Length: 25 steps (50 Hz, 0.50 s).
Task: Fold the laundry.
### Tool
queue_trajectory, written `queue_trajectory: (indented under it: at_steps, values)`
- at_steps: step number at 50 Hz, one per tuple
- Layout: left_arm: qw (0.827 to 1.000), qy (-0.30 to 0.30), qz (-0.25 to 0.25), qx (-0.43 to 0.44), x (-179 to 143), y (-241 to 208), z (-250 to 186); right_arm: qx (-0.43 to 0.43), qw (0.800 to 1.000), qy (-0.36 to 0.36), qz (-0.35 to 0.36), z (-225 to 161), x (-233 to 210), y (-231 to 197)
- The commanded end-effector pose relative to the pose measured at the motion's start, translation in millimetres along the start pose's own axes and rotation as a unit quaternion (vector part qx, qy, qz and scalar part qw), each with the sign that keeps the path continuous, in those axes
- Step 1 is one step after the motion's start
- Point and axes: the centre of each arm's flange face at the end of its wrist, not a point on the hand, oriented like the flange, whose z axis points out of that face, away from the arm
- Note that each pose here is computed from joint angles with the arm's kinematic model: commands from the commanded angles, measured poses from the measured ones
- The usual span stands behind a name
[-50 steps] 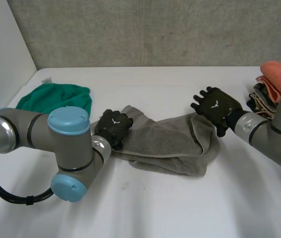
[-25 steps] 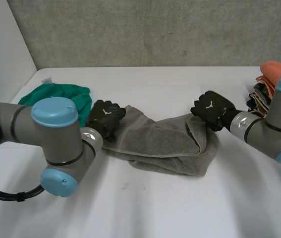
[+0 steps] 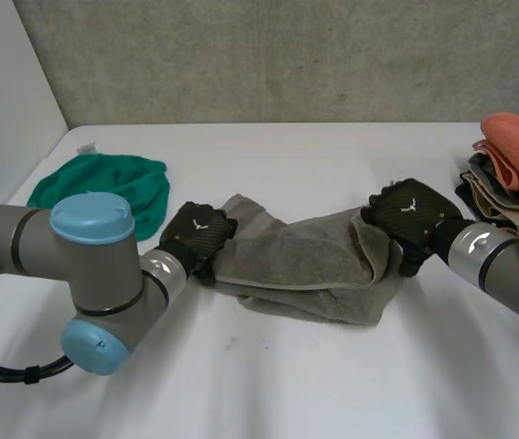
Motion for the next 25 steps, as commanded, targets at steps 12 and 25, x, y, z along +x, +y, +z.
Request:
queue_trajectory:
  at_steps: [12,25]
  values:
    - [1.0,0.006,0.001,0.016,0,0,22,-0.02,1.0,-0.003,0.012,-3,-10,20]
    - [0.999,0.027,0.0,0.022,5,5,31,-0.031,0.999,0.0,0.019,-6,-11,31]
